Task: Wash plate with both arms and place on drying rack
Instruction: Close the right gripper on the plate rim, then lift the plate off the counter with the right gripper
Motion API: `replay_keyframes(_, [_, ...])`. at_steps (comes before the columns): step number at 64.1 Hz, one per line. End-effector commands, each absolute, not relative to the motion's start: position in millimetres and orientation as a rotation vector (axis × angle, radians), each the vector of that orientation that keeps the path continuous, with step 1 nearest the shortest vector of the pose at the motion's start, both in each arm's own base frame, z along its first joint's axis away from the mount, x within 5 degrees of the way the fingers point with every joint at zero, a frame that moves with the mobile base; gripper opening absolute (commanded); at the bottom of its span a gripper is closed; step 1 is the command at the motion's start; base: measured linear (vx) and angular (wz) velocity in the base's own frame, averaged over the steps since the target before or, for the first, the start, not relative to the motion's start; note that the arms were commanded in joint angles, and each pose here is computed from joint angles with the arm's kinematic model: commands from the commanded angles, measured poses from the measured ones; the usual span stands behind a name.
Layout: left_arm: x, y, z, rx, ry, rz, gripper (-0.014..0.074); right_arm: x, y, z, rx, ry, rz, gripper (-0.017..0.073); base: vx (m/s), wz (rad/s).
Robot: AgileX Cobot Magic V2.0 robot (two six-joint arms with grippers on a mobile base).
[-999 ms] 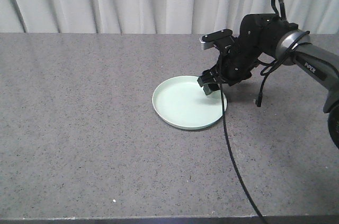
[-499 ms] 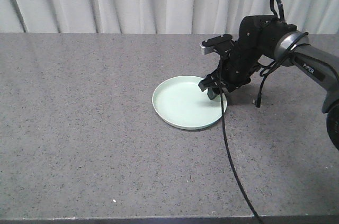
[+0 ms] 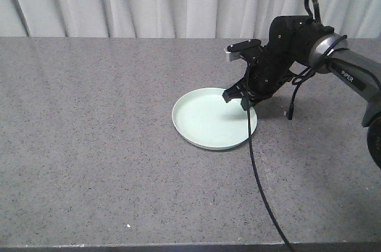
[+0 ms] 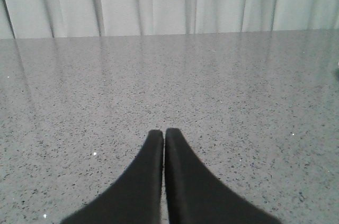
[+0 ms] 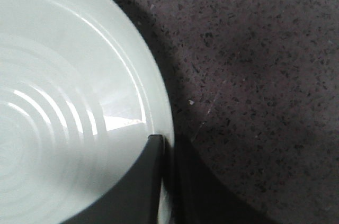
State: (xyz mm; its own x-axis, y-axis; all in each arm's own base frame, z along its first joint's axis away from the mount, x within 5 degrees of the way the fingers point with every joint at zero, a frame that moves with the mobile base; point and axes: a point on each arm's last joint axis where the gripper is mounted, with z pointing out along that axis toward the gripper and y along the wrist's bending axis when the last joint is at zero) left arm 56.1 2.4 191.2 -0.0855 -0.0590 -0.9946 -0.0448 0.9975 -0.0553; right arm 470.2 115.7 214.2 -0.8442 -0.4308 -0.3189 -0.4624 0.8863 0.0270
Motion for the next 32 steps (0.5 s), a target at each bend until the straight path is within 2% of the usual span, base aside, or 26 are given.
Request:
replay_keyframes(1, [56.3,1.8,190.7,-0.072,1.594,-0.024,-0.0006,467.7,111.2,256.1,-0.658,2.652,0.115,-0.001,0.0,0.0])
replay_keyframes(23, [56.3,1.8,190.7,-0.072,1.594,-0.024,-0.0006,454.7,105.7,332.6,-0.609,2.505,0.154,-0.0009,0.0,0.0])
replay_keyframes(32, [56.3,1.8,190.7,-0.072,1.594,-0.024,-0.0006,439.0,84.6,369.1,-0.537,2.446,0.224,-0.0009,0.0,0.0])
